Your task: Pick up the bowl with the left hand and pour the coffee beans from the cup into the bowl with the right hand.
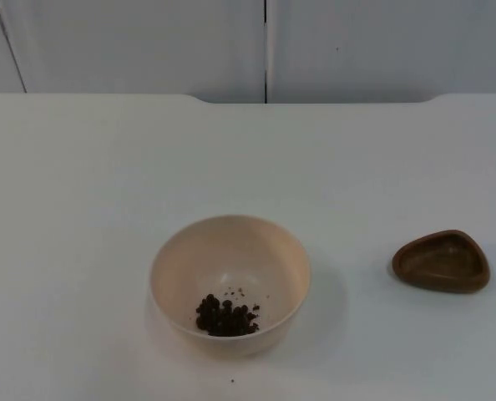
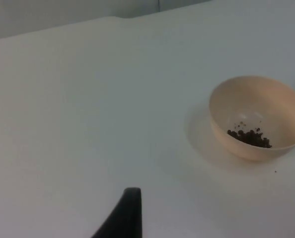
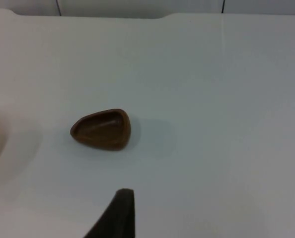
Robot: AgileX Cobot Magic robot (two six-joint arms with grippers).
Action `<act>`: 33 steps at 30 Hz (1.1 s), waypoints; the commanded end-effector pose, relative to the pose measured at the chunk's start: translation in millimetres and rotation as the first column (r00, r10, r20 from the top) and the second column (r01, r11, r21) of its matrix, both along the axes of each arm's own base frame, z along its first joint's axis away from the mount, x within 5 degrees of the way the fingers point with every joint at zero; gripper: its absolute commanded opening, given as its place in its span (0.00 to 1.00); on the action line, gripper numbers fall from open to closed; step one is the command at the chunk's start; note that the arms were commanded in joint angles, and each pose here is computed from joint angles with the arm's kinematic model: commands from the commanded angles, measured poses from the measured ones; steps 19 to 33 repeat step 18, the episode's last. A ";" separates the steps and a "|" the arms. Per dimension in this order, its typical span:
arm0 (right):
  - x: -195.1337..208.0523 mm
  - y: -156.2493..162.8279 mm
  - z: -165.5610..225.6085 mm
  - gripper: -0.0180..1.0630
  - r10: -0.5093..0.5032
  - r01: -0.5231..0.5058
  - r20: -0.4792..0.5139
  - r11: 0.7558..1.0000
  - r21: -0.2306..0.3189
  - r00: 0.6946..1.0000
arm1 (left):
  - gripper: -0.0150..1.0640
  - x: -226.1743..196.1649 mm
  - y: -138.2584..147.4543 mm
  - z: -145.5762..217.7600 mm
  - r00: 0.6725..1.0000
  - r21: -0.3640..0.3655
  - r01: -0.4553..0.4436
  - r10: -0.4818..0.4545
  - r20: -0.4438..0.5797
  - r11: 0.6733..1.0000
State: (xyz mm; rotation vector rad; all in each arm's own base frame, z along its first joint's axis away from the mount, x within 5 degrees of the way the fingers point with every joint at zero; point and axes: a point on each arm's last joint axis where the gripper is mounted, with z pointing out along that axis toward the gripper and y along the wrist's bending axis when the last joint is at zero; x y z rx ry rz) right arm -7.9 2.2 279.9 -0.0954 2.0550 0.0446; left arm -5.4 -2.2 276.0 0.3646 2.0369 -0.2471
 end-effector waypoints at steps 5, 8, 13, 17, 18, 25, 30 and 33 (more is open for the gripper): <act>0.4 -0.2 0.2 0.99 -0.010 0.010 0.011 1.000 0.001 1.000 | 0.99 0.0 -0.2 -1.5 0.993 0.000 -0.116 0.116 -0.003 0.993; 0.4 -0.2 0.2 0.99 -0.010 0.010 0.011 1.000 0.001 1.000 | 0.99 0.1 -0.4 -1.5 0.988 0.000 -0.154 0.154 -0.003 0.988; 0.4 -0.2 0.2 0.99 -0.010 0.010 0.011 1.000 0.001 1.000 | 0.99 0.4 -0.8 -1.5 0.972 0.000 -0.235 0.235 -0.003 0.972; 0.4 -0.2 0.2 0.99 -0.010 0.010 0.011 1.000 0.001 1.000 | 0.99 0.5 -1.1 -1.5 0.959 0.000 -0.284 0.284 -0.003 0.959; 0.4 -0.2 0.2 0.99 -0.010 0.010 0.011 1.000 0.001 1.000 | 0.99 0.6 -1.2 -1.5 0.951 0.000 -0.309 0.309 -0.003 0.951; 0.4 -0.2 0.2 0.99 -0.010 0.010 0.011 1.000 0.001 1.000 | 0.99 0.6 -1.2 -1.5 0.951 0.000 -0.309 0.309 -0.003 0.951; 0.4 -0.2 0.2 0.99 -0.010 0.010 0.011 1.000 0.001 1.000 | 0.99 0.6 -1.2 -1.5 0.951 0.000 -0.309 0.309 -0.003 0.951; 0.4 -0.2 0.2 0.99 -0.010 0.010 0.011 1.000 0.001 1.000 | 0.99 0.6 -1.2 -1.5 0.951 0.000 -0.309 0.309 -0.003 0.951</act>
